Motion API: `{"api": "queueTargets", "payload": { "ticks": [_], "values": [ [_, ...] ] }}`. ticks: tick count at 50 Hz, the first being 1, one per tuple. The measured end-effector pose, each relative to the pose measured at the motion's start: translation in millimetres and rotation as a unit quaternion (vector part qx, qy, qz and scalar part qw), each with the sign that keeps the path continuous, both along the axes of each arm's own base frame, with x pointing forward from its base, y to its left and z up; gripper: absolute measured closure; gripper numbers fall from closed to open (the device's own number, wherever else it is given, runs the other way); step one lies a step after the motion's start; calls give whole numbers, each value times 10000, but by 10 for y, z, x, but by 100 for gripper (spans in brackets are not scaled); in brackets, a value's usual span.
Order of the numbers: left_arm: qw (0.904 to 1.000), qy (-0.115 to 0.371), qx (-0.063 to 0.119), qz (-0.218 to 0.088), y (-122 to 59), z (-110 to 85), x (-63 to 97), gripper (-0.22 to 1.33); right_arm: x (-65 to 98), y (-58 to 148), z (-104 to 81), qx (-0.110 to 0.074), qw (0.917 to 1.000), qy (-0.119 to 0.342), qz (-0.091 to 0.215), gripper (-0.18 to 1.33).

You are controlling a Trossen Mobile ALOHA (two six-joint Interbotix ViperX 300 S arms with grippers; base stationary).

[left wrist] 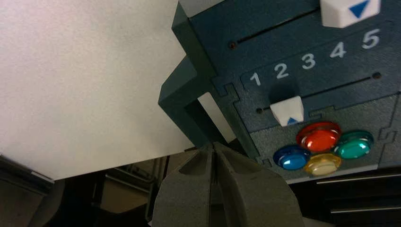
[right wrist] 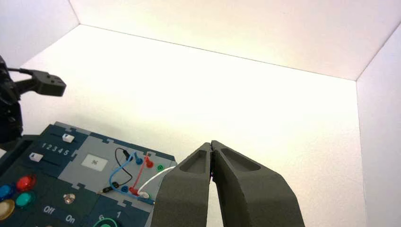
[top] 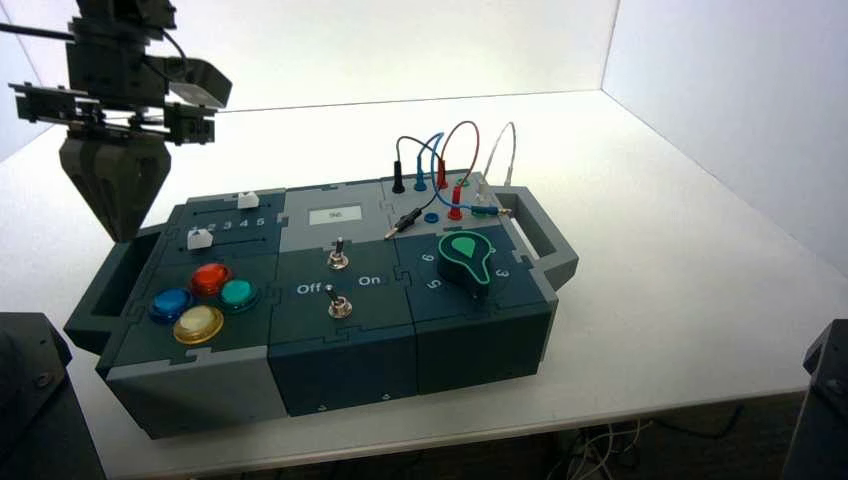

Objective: Push the blue button with the left gripper.

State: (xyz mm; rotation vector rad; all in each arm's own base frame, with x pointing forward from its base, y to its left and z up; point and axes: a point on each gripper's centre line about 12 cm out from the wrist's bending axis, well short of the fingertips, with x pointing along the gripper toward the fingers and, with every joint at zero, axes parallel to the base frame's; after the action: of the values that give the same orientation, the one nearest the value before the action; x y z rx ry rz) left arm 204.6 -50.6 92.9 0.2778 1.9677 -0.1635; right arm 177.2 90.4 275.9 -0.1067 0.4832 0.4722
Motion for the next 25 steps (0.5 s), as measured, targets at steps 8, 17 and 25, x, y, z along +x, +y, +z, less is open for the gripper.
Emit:
{"api": "queueTargets", "payload": {
  "ticks": [8,17,25],
  "values": [
    [10000,-7,-4,-2,-6,-80,22,127,-1,-7,8,16,10000,-18,-19,129],
    [10000,-58,-19,-4,-11,-109,39,127,2,-9,11,30,10000,-28,-29,129],
    [9999,-111,-29,-10,-13,-118,52,127,1,-10,16,29,10000,-45,-28,129]
  ]
}}
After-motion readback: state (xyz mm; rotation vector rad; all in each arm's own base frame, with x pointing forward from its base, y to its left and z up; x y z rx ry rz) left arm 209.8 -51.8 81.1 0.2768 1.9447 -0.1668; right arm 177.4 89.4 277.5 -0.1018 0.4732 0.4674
